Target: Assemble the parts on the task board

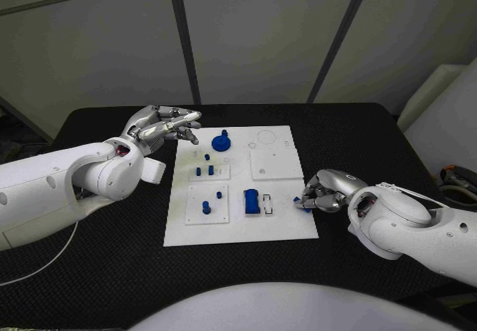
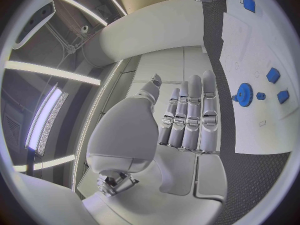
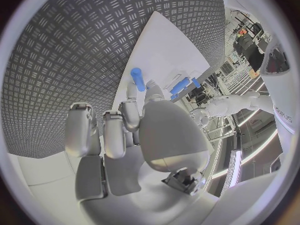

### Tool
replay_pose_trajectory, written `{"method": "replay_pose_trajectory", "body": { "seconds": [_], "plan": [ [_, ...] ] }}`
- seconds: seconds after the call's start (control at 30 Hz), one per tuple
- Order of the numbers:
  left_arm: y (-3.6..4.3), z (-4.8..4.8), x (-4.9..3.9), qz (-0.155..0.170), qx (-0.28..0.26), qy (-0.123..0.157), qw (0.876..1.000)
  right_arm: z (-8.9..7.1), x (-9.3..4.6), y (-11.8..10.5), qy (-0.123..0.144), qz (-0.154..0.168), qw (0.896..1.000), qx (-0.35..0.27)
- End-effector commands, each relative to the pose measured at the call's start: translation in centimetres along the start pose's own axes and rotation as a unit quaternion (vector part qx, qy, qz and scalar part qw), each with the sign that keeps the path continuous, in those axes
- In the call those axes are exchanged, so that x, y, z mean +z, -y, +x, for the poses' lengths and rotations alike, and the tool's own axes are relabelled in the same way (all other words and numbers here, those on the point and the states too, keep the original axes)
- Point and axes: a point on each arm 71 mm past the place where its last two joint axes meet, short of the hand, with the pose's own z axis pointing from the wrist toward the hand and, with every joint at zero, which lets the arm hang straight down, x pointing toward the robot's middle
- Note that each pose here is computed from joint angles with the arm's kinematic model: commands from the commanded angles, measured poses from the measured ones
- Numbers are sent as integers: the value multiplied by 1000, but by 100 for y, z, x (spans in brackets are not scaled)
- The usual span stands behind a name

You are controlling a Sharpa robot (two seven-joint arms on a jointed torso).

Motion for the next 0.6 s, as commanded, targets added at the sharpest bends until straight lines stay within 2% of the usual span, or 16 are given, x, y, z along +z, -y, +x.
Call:
{"method": "replay_pose_trajectory", "body": {
  "seconds": [0.03, 0.2, 0.6],
  "plan": [
    [15, 9, -2, 5, -2, -6, 1000, 63, 3, -1, -18, 2, 1000, -22],
    [16, 3, -8, 5, -2, -5, 1000, 97, 5, -26, -25, 0, 998, -59],
    [17, -7, -19, 3, -2, -4, 1000, 141, -1, -98, -22, 1, 988, -154]
  ]
}}
